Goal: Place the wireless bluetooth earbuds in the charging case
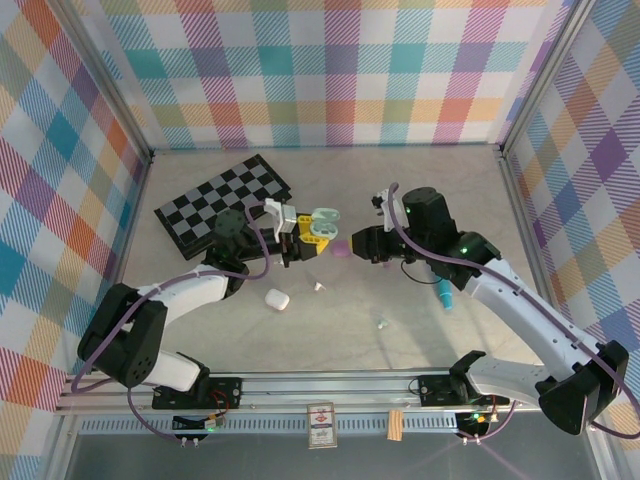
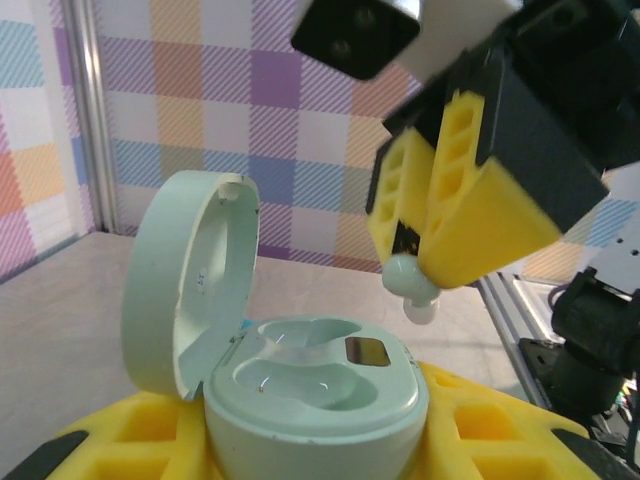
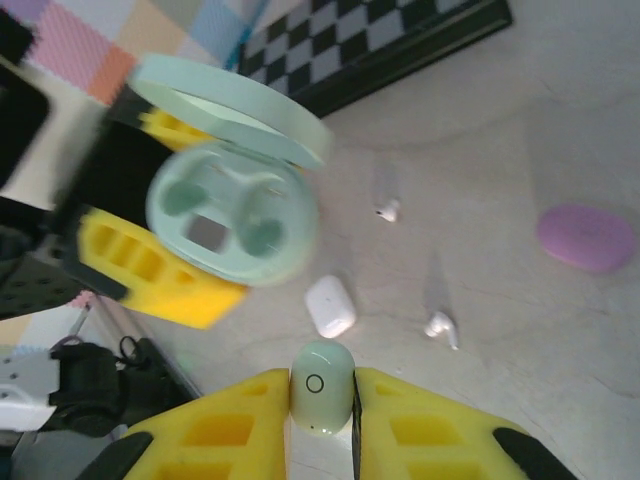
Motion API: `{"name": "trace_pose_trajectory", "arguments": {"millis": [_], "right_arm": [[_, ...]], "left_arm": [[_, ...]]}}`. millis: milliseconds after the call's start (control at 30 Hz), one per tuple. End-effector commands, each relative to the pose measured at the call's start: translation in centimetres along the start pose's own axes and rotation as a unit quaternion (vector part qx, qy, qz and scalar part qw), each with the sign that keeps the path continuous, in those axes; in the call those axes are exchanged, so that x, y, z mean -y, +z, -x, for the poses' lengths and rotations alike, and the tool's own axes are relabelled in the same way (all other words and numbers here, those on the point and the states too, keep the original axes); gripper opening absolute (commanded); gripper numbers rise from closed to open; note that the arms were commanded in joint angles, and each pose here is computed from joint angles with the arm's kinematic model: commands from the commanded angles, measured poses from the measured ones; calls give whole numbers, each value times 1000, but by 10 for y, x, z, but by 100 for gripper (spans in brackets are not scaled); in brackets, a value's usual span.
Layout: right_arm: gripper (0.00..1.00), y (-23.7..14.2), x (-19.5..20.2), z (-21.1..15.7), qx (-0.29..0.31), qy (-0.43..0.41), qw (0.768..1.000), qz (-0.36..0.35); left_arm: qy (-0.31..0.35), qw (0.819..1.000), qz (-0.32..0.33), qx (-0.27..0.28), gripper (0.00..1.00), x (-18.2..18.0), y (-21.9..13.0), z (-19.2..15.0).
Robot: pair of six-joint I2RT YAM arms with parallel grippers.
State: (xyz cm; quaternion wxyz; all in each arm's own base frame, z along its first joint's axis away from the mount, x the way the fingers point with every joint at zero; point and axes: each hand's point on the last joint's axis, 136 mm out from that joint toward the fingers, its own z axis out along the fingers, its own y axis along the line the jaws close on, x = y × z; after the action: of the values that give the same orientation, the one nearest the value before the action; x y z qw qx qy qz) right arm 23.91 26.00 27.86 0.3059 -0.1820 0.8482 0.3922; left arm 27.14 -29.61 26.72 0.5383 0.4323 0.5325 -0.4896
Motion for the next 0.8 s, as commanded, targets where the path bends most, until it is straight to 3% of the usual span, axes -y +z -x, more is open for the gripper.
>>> {"name": "trace_pose_trajectory", "arguments": {"millis": [0,367,767], "right_arm": [[22,-8,-32,23,28,-57,996,68],[22,2,-38,37,31,-80,993,84],[22,9,-26,29,16,-75,995,65]], "left_arm": [[16,999,-40,25,36,14,6,17],[13,998,-61,26,36,26,8,21],[24,998,-46,27,36,26,5,24]]}}
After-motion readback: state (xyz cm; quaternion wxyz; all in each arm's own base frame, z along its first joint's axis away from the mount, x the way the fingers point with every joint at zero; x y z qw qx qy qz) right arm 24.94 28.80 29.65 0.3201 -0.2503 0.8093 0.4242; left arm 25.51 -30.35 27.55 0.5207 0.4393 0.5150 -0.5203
